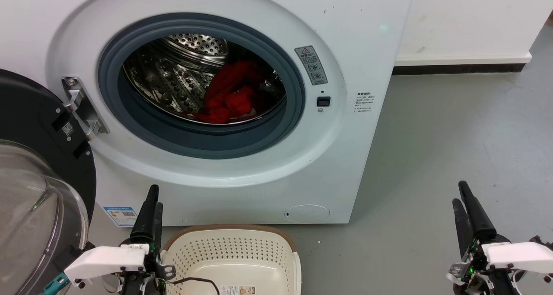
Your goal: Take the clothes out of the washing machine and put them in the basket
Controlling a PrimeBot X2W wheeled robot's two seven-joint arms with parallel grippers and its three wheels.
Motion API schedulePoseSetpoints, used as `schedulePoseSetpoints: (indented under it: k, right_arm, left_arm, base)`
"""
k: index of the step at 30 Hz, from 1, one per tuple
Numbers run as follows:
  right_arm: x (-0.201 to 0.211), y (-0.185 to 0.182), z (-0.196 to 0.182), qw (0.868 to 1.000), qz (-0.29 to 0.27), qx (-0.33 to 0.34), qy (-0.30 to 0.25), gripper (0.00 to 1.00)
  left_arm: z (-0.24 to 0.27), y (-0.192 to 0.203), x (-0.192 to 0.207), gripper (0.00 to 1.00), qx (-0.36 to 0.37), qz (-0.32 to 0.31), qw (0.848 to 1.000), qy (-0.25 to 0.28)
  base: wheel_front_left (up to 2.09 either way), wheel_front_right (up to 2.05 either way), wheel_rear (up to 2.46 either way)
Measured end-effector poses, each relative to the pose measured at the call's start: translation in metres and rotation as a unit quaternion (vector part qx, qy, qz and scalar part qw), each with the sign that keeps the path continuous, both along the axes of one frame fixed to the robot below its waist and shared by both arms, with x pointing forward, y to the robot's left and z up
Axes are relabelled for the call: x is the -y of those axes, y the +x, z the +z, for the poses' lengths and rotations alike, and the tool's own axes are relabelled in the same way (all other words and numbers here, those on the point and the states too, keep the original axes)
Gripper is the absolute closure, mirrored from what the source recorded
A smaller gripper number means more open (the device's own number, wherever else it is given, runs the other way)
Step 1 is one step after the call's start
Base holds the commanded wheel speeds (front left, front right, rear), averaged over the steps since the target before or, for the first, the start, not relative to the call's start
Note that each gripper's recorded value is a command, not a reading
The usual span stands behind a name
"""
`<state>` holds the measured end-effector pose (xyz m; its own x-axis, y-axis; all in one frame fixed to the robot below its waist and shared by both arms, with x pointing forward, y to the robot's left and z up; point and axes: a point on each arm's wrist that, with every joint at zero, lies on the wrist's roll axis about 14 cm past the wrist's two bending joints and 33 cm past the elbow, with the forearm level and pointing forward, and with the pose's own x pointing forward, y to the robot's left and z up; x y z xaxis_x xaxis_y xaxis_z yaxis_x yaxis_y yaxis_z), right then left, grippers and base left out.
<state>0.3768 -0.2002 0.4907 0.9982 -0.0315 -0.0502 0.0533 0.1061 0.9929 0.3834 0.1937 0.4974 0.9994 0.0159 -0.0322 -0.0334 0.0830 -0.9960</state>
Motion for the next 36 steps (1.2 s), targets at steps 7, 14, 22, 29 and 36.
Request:
schedulePoseSetpoints:
  k: [7, 14, 22, 29, 36]
  right_arm:
    - [0.000, 0.000, 0.007, 0.997, 0.000, 0.009, -0.074, 0.00]
    - [-0.001, -0.003, 0.011, 0.985, 0.003, 0.011, -0.173, 0.00]
    - [-0.001, -0.008, 0.011, 0.962, 0.006, 0.011, -0.274, 0.00]
    - [-0.004, -0.008, 0.018, 0.939, 0.014, 0.020, -0.344, 0.00]
    - [-0.008, -0.010, 0.023, 0.916, 0.021, 0.028, -0.399, 0.00]
  left_arm:
    - [0.009, 0.002, 0.001, 0.00, 0.013, 0.001, 0.998, 0.064]
    - [0.015, 0.003, 0.005, 0.00, 0.022, -0.004, 0.990, 0.143]
    - [0.021, 0.005, 0.008, 0.00, 0.031, -0.011, 0.973, 0.230]
    - [0.024, 0.006, 0.010, 0.00, 0.040, -0.014, 0.953, 0.300]
    - [0.027, 0.007, 0.013, 0.00, 0.047, -0.015, 0.933, 0.356]
  base:
    - [0.00, 0.00, 0.00]
    - [0.00, 0.00, 0.00]
    - [0.00, 0.00, 0.00]
    - [0.00, 0.00, 0.00]
    - [0.00, 0.00, 0.00]
